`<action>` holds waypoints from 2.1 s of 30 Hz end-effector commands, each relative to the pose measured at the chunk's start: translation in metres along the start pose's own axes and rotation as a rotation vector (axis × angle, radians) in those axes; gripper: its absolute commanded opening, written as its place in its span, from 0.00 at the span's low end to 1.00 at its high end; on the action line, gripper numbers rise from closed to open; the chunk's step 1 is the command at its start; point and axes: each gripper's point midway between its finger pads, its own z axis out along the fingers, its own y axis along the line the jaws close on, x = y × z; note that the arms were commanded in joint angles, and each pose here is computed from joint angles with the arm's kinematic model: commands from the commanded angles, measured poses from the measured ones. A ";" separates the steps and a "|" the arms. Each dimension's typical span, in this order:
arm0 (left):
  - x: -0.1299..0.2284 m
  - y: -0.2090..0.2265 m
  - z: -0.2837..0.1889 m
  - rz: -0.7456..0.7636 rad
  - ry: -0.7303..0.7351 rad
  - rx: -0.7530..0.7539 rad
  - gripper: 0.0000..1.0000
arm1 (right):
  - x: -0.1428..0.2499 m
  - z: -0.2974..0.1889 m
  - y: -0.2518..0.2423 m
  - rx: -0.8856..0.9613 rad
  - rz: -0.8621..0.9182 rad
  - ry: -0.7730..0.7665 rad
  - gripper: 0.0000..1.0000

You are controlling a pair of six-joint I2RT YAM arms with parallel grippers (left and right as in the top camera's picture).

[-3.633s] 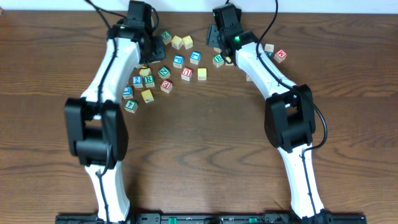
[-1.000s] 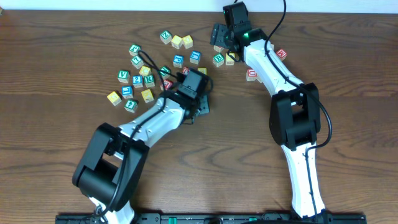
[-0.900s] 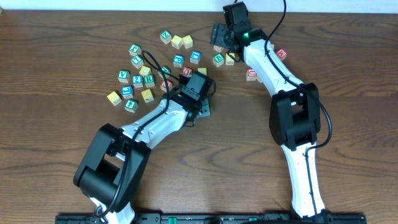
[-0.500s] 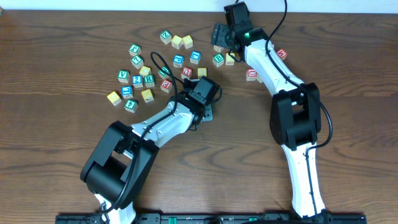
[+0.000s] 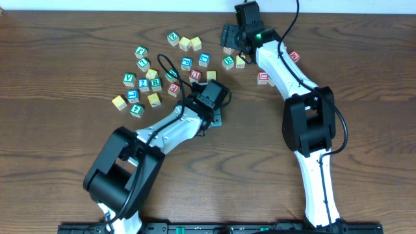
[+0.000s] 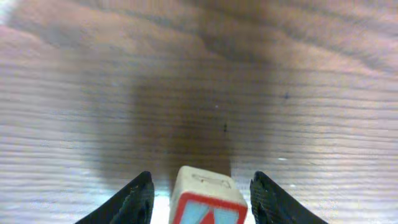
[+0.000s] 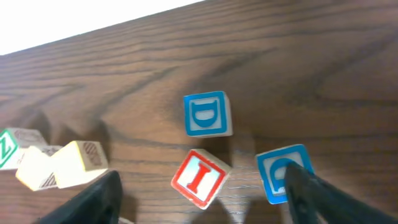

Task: Spell out AI2
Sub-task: 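Carry red A block toward table center and release it, then lower right gripper onto red I block and grasp it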

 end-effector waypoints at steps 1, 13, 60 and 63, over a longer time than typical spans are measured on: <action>-0.035 0.006 -0.047 0.005 -0.100 0.044 0.50 | -0.013 -0.007 0.017 -0.077 -0.031 -0.010 0.64; -0.081 0.097 -0.101 -0.158 -0.193 -0.034 0.56 | 0.000 0.000 0.021 -0.005 0.004 -0.017 0.50; -0.091 0.146 -0.103 -0.242 -0.202 -0.110 0.58 | 0.033 0.049 -0.002 0.097 0.044 -0.017 0.35; -0.091 0.146 -0.103 -0.242 -0.202 -0.110 0.58 | 0.032 0.048 -0.001 0.096 0.044 -0.018 0.33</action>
